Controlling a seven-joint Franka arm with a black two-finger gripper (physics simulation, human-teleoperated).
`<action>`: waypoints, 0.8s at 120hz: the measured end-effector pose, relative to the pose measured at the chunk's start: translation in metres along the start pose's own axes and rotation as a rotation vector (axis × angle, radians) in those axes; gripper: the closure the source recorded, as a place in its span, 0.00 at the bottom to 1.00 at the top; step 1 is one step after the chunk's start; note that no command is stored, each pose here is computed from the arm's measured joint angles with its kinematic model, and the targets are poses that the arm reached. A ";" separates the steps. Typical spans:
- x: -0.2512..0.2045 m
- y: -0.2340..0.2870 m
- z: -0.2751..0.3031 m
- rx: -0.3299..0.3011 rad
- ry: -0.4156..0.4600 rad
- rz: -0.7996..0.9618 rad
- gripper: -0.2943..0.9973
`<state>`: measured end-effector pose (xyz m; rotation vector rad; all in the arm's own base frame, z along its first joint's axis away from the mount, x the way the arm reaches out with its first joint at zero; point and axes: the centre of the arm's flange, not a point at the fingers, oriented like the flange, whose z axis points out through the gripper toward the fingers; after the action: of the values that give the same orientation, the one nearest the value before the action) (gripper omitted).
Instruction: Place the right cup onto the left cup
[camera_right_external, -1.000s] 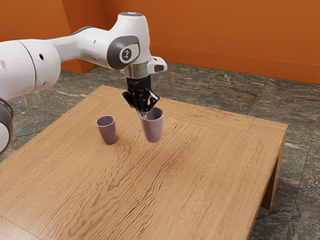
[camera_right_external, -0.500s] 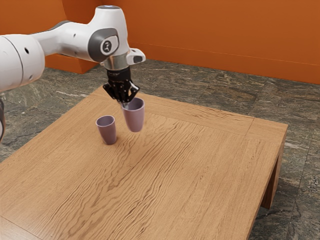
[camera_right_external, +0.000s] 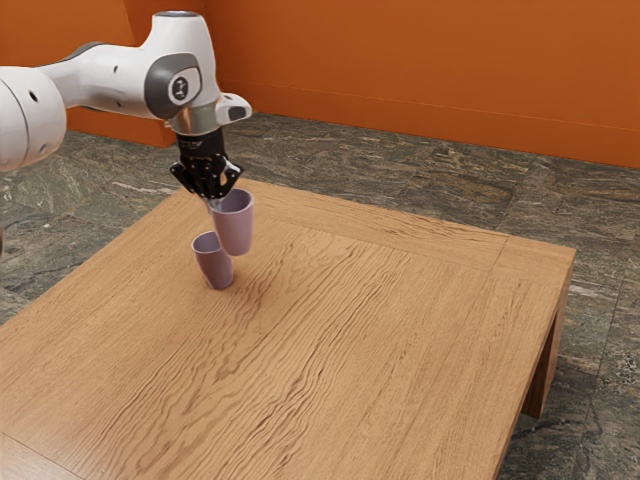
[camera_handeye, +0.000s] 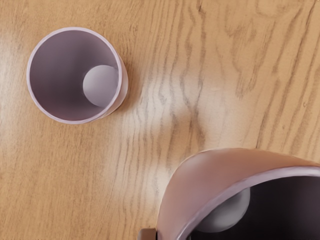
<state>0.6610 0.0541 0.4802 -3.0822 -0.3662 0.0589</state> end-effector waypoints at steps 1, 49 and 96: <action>0.000 -0.001 0.000 0.000 0.000 -0.001 0.84; 0.006 -0.041 0.004 -0.003 -0.006 -0.060 0.84; 0.018 -0.071 0.009 -0.006 -0.004 -0.101 0.84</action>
<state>0.6619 0.1274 0.4735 -3.0640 -0.5221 0.0606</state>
